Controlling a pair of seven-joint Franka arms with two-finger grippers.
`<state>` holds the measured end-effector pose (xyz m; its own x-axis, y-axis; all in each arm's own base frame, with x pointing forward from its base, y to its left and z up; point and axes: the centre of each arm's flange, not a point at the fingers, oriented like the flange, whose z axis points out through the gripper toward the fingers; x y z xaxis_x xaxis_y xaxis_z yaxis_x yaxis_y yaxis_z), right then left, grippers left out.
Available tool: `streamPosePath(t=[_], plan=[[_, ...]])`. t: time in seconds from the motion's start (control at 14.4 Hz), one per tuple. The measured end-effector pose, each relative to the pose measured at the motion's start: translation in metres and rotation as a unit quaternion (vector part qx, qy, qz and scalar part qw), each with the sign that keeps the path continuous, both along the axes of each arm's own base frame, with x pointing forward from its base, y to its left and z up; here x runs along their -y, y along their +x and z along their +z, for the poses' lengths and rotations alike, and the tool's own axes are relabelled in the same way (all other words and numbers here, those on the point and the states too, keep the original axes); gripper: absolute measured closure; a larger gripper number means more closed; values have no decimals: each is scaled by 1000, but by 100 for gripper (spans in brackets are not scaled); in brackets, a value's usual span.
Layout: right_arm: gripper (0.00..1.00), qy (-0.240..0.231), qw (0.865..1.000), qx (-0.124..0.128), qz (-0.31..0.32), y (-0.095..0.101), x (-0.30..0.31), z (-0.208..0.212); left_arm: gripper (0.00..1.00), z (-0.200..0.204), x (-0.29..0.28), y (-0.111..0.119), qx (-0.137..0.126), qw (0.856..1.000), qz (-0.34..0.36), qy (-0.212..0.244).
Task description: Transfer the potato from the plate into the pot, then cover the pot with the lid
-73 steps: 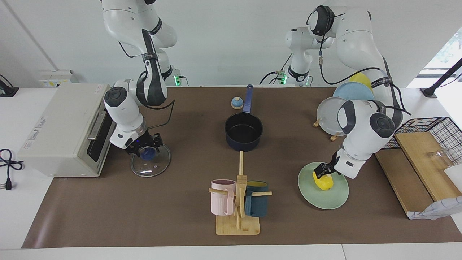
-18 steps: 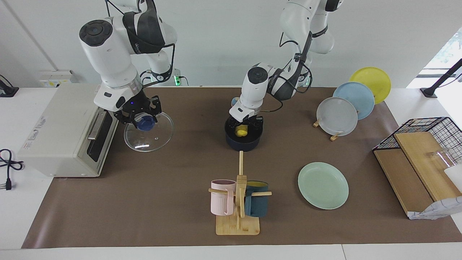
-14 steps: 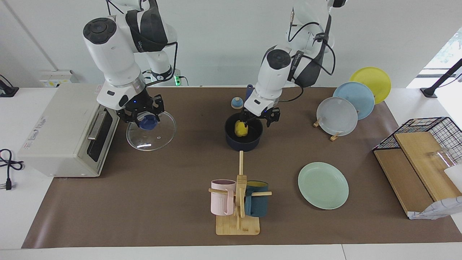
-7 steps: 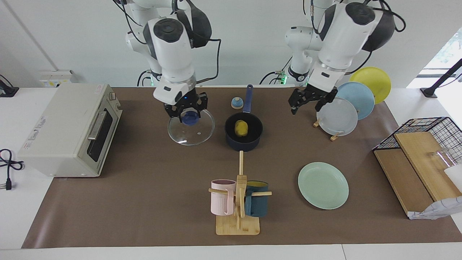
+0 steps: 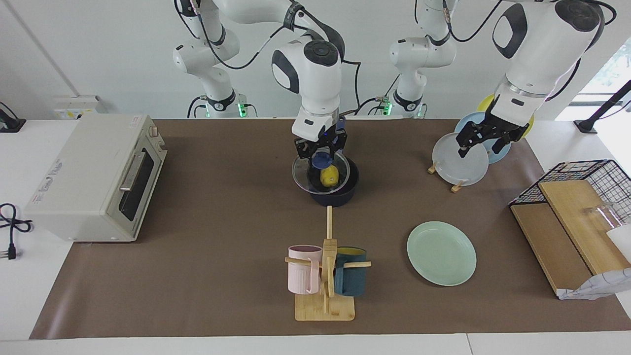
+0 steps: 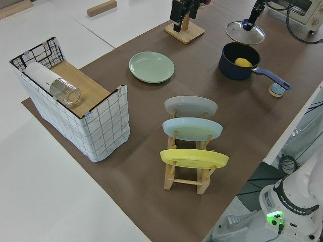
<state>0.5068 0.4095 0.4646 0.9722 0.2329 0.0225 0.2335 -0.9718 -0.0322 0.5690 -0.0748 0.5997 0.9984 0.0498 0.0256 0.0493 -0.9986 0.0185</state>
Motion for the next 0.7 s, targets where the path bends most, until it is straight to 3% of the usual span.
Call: streamPosePath(t=[0.14,0.35,0.7], plan=[[34,1,1000,0,-10,-10,-15,-17,0,15,-4,-3,-3,1000,2,4],[34,-9,1000,-4,-12,-10,-17,-31,0,32,-10,-11,-9,1000,7,7],[34,-13,1000,-7,-12,-11,-16,-38,0,17,-12,-27,-30,1000,3,11]])
